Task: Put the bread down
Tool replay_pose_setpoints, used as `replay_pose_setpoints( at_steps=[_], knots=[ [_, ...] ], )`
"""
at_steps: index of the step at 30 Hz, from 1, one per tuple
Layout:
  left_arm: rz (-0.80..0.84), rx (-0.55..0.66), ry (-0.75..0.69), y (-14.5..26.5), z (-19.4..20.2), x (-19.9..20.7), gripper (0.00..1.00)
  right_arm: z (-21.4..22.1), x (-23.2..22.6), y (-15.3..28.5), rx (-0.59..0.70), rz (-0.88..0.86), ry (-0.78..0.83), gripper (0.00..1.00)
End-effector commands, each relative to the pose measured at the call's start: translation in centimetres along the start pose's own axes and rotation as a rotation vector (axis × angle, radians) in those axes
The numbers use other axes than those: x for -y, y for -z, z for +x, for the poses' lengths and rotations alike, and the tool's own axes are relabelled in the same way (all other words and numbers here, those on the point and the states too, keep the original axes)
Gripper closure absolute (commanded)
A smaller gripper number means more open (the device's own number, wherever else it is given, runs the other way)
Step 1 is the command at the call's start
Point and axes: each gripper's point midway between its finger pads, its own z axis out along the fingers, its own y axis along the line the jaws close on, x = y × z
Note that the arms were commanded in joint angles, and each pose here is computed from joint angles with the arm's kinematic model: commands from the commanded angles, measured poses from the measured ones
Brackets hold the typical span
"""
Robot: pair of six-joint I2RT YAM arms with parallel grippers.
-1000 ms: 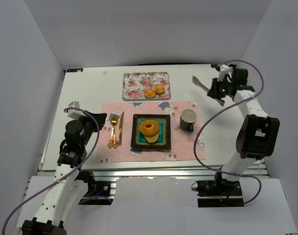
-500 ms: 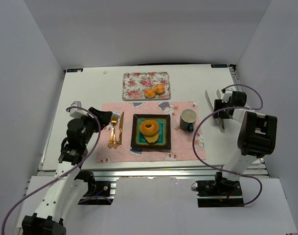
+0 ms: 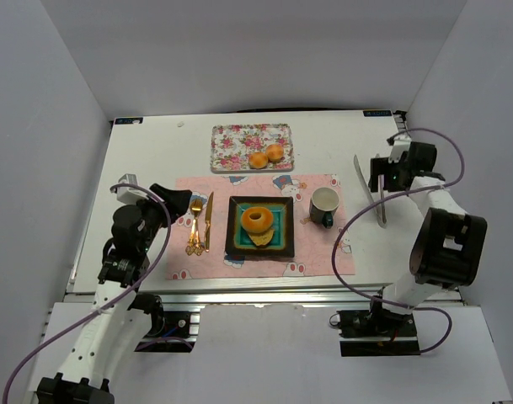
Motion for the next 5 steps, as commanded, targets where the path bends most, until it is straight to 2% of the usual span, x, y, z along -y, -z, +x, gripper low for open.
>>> replay_pose_setpoints(
  at_steps=[1, 5],
  knots=[
    [0.022, 0.036, -0.008, 0.3, -1.4, 1.1, 0.17, -8.8, 0.2, 5.5, 0.233, 0.016, 0.086, 0.11],
    [0.043, 0.029, -0.008, -0.1, -1.4, 1.6, 0.17, -14.0, -1.0, 8.6, 0.375, 0.010, 0.069, 0.10]
  ],
)
